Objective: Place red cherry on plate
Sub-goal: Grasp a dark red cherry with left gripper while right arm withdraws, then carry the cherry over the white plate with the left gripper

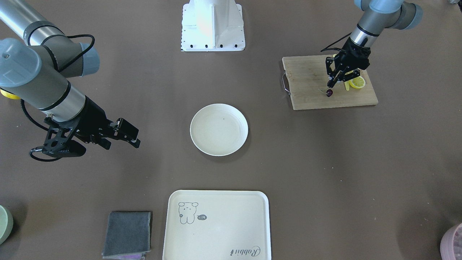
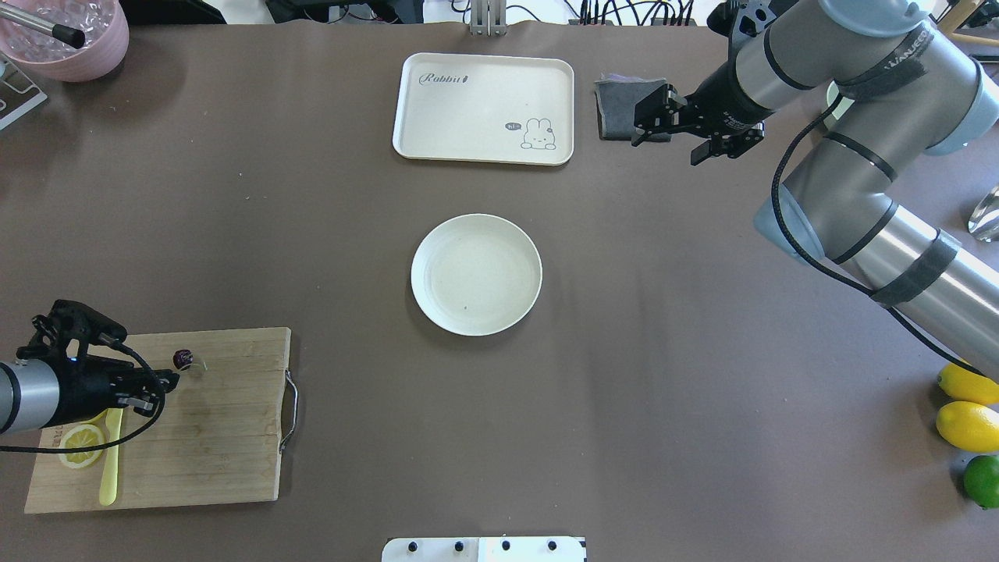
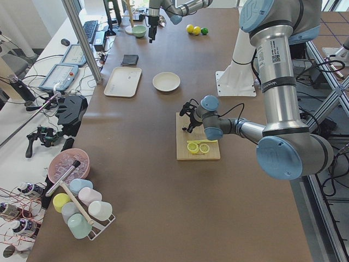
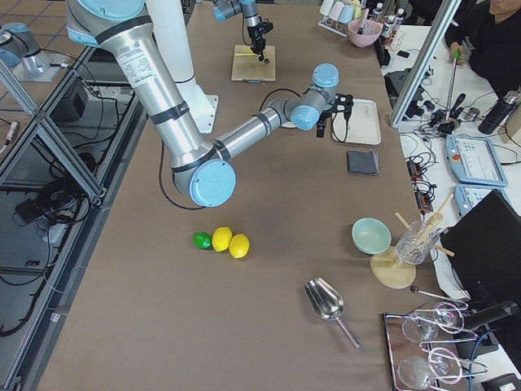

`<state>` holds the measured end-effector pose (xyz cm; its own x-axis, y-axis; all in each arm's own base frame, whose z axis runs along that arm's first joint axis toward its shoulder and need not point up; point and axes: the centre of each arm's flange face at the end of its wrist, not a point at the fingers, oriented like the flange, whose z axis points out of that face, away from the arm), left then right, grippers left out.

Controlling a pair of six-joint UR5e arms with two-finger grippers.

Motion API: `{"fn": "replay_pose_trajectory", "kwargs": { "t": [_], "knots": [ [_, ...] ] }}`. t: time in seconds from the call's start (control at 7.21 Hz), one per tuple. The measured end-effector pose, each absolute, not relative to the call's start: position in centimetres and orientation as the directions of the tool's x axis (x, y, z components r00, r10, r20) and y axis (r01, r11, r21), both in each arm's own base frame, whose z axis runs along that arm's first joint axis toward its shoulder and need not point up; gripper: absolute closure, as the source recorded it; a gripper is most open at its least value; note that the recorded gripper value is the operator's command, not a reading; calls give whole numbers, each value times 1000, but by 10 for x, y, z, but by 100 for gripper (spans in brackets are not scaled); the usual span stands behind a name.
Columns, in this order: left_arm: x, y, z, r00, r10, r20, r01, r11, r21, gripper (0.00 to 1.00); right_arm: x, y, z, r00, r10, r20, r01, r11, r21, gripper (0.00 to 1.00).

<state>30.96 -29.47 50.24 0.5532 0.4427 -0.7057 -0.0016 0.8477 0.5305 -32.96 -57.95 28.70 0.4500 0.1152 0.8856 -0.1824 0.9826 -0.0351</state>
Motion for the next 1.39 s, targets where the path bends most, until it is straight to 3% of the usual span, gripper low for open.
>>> {"fn": "replay_pose_trajectory", "kwargs": {
  "t": [0.28,0.97,1.39],
  "knots": [
    [306,-326,472,502,434,-748,80,838,540,100,-321,-571,275,459,129,879,-187,981,-46,0],
    [486,-423,265,471,327,-819,193,868,457,100,-317,-571,284,474,136,870,-192,980,-49,0],
    [566,-438,227,489,294,-821,205,877,435,100,-312,-577,291,484,142,864,-202,978,-47,0]
  ]
}}
